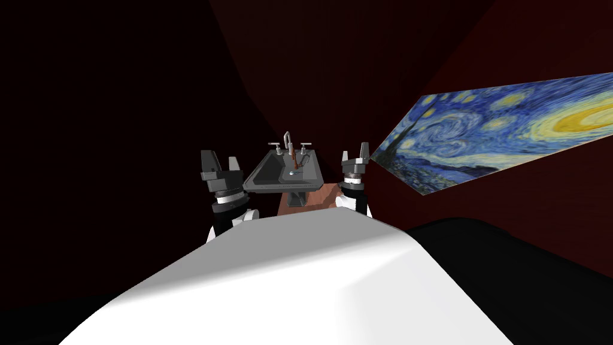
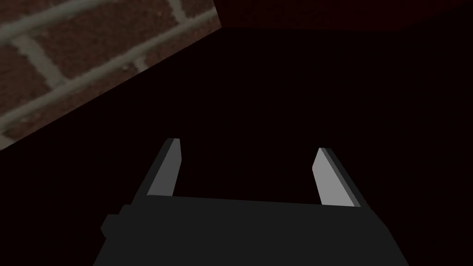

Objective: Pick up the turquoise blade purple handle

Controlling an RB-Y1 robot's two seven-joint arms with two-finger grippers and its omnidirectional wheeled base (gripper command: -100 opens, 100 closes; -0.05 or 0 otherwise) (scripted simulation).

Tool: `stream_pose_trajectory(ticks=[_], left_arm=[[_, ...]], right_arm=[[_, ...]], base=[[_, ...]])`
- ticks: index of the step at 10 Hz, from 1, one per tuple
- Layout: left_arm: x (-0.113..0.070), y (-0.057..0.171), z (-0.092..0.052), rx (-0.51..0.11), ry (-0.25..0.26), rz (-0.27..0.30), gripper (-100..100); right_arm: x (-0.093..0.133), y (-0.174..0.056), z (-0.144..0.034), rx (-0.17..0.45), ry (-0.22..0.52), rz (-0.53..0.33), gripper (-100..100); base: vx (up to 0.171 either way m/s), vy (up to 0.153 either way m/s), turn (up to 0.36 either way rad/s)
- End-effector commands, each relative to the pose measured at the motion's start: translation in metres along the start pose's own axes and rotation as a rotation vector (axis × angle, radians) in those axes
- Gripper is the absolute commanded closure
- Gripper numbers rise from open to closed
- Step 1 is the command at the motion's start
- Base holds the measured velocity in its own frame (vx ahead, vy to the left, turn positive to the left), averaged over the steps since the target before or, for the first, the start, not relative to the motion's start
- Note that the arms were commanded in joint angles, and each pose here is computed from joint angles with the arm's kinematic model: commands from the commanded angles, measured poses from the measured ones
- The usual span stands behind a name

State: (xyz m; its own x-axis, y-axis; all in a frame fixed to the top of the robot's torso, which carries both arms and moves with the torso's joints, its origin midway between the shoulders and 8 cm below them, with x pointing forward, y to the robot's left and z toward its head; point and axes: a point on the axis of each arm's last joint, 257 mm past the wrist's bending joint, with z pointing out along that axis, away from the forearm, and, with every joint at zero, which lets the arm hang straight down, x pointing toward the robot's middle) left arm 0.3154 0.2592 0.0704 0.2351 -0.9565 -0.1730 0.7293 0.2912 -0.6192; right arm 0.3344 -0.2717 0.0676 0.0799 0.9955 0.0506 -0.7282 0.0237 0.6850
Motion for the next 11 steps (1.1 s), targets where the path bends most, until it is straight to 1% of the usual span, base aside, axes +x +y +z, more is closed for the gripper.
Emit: stream_pose_trajectory(ticks=[1, 3, 5, 8, 11], left_arm=[[0.006, 0.006, 0.000, -0.009, 0.031, -0.002, -100], [0.015, 0.020, -0.001, -0.032, 0.073, -0.009, -100], [0.024, 0.040, -0.001, -0.070, 0.108, -0.023, -100], [0.037, 0.079, -0.001, -0.145, 0.144, -0.055, -100], [0.052, 0.122, -0.001, -0.234, 0.166, -0.095, -100]], right_arm=[[0.000, 0.000, 0.000, 0.000, 0.000, 0.000, 0], [0.000, 0.000, 0.000, 0.000, 0.000, 0.000, 0], [0.000, 0.000, 0.000, 0.000, 0.000, 0.000, 0], [0.000, 0.000, 0.000, 0.000, 0.000, 0.000, 0], [0.000, 0.000, 0.000, 0.000, 0.000, 0.000, 0]], base=[[0.000, 0.000, 0.000], [0.005, -0.005, -0.002], [0.008, -0.008, -0.002], [0.010, -0.009, -0.003], [0.012, -0.012, -0.003]])
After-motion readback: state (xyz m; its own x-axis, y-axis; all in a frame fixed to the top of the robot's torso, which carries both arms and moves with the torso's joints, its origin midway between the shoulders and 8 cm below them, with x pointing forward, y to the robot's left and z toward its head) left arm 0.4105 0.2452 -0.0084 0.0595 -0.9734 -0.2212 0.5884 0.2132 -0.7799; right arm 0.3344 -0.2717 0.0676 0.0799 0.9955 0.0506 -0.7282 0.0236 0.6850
